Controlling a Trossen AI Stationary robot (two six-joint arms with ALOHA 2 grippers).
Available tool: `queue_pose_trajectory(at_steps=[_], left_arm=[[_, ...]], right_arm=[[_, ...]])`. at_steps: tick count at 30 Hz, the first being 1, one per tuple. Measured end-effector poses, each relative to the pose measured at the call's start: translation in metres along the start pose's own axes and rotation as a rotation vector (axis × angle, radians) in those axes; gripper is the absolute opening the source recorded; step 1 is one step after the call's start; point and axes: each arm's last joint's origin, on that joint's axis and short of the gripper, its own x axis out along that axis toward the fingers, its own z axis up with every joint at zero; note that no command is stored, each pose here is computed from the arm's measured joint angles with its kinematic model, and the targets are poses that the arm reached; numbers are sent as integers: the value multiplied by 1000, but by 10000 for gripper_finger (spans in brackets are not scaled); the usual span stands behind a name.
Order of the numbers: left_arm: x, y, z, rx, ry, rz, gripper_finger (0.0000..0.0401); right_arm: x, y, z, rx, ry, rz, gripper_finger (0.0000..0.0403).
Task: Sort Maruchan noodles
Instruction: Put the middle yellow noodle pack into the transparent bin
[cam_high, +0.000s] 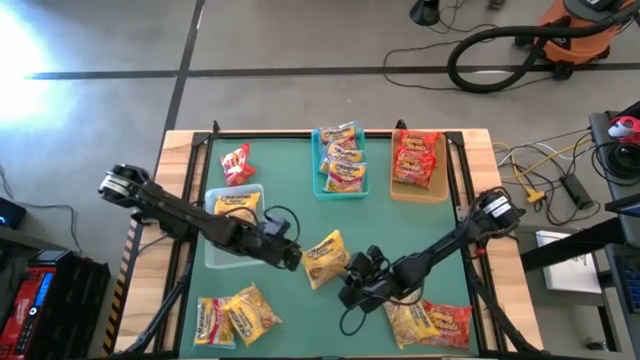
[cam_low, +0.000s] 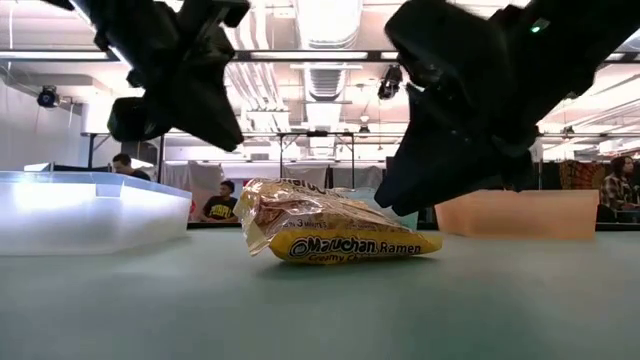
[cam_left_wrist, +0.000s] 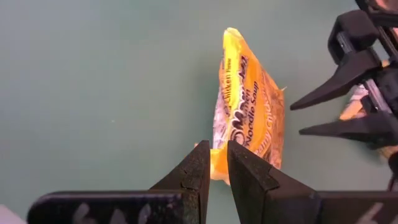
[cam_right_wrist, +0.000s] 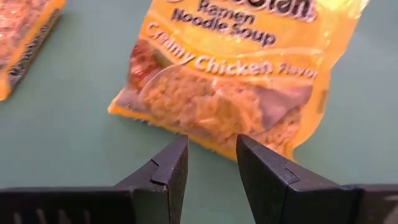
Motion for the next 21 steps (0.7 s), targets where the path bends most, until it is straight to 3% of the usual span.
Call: queue_pose_trajectory(at_steps=[4,7,14,21], left_arm=[[-3,6,5,7,-9,-4,39],[0,7,8,-78,8,-9,39],[3,5,8,-68,31,-29,43],[5,5,12,-42,34,-40,100]], right_arm=[[3,-3,4,-8,-4,-13,123],[4,-4,5,-4,0,-15,123],[7,-5,7,-28,62,18,121],[15,-12,18,-51,98,24,121]])
